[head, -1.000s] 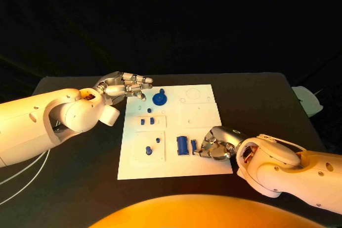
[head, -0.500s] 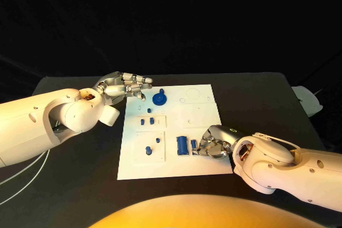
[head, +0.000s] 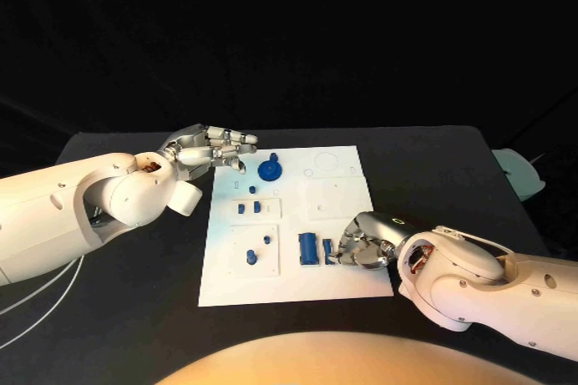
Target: Assemble the parts on the task board
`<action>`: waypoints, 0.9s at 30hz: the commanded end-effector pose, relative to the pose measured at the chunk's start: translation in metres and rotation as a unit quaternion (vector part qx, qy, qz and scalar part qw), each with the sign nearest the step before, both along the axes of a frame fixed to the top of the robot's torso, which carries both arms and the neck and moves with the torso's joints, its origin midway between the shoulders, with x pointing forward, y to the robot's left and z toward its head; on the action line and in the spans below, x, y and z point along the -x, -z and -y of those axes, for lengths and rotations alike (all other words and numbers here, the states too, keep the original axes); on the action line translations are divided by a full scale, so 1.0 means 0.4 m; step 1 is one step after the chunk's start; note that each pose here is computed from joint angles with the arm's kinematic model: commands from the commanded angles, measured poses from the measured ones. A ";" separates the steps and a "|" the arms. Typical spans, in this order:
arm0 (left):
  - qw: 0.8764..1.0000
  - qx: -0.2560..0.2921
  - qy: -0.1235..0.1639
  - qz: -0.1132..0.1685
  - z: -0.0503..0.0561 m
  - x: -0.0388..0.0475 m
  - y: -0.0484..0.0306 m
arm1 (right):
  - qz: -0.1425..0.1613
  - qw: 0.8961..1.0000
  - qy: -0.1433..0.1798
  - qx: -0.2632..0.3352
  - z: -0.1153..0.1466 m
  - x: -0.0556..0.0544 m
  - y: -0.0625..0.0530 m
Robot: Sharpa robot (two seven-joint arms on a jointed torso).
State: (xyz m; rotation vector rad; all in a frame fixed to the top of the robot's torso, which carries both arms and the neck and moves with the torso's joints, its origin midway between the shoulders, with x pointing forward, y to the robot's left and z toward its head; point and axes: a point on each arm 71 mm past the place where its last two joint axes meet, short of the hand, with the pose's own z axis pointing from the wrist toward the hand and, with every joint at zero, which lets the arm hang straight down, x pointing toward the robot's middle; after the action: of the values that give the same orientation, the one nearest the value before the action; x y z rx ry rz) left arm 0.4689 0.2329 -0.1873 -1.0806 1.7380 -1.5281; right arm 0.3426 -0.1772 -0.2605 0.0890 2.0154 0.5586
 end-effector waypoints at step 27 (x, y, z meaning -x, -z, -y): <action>0.990 0.063 -0.129 0.018 -0.022 -0.104 0.073 | -0.009 0.879 0.148 -0.452 0.175 -0.435 -0.070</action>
State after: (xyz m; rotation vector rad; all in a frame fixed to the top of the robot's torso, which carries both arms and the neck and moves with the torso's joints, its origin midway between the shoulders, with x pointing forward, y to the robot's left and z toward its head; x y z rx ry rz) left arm 0.5056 0.2371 -0.2179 -1.2227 1.5569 -1.4982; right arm 0.5122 -0.2484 -0.2349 0.8780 1.6122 1.1152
